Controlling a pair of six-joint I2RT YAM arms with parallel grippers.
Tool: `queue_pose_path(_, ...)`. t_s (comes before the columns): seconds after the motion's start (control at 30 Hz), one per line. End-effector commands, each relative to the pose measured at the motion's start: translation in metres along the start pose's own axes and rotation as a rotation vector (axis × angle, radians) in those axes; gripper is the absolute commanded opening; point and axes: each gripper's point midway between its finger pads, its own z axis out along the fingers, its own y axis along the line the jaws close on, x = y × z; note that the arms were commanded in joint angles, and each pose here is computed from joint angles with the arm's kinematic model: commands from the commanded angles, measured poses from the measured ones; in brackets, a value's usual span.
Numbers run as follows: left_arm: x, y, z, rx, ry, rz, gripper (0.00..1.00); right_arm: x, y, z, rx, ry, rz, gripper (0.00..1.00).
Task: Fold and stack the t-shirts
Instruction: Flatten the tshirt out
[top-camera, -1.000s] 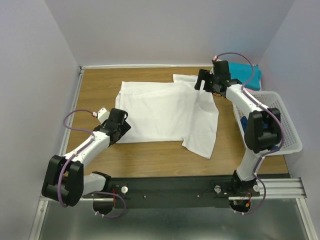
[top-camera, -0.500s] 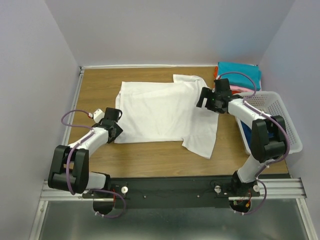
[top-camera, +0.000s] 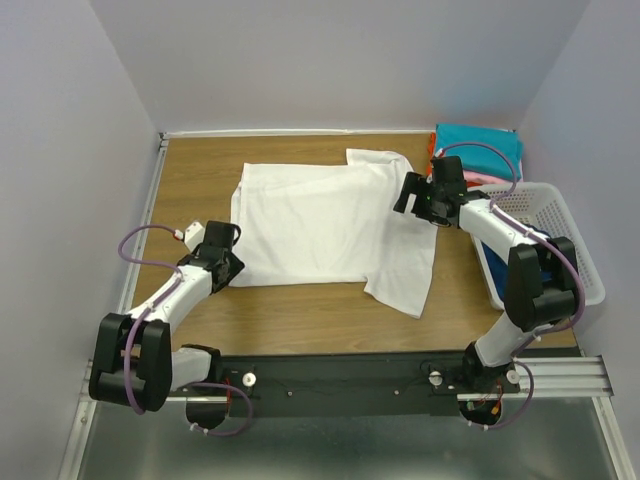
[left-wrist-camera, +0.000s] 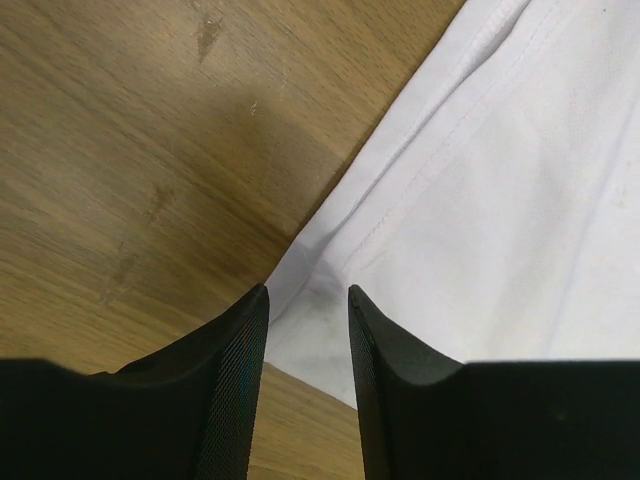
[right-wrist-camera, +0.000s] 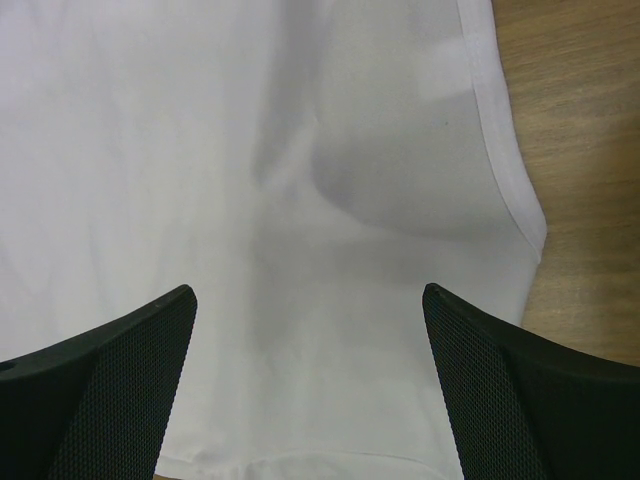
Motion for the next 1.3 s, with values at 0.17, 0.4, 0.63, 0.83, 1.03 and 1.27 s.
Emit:
queue_pose_path(0.17, 0.011, 0.004, -0.006, 0.034, 0.04, 0.013, 0.45, 0.0, 0.0, -0.004, -0.001, -0.016, 0.007, 1.0)
queue_pose_path(0.4, 0.016, -0.003, -0.006, 0.082, 0.062, 0.031, 0.34, 0.002, 0.0, -0.001, -0.002, -0.006, 0.008, 1.0)
queue_pose_path(0.63, 0.018, 0.003, -0.001, 0.051, 0.066, 0.045, 0.31, 0.004, -0.001, 0.0, -0.002, -0.001, 0.009, 1.0)
queue_pose_path(0.83, 0.013, 0.01, 0.003, -0.012, 0.046, 0.051, 0.32, 0.004, 0.0, -0.003, -0.008, -0.001, 0.006, 1.0)
queue_pose_path(1.03, 0.008, 0.002, 0.003, 0.02, 0.029, 0.039, 0.22, 0.01, -0.002, -0.009, -0.01, 0.001, 0.012, 1.0)
queue_pose_path(1.27, -0.002, -0.017, -0.01, 0.123, 0.002, 0.067, 0.0, 0.037, -0.009, -0.02, 0.008, 0.025, 0.016, 1.0)
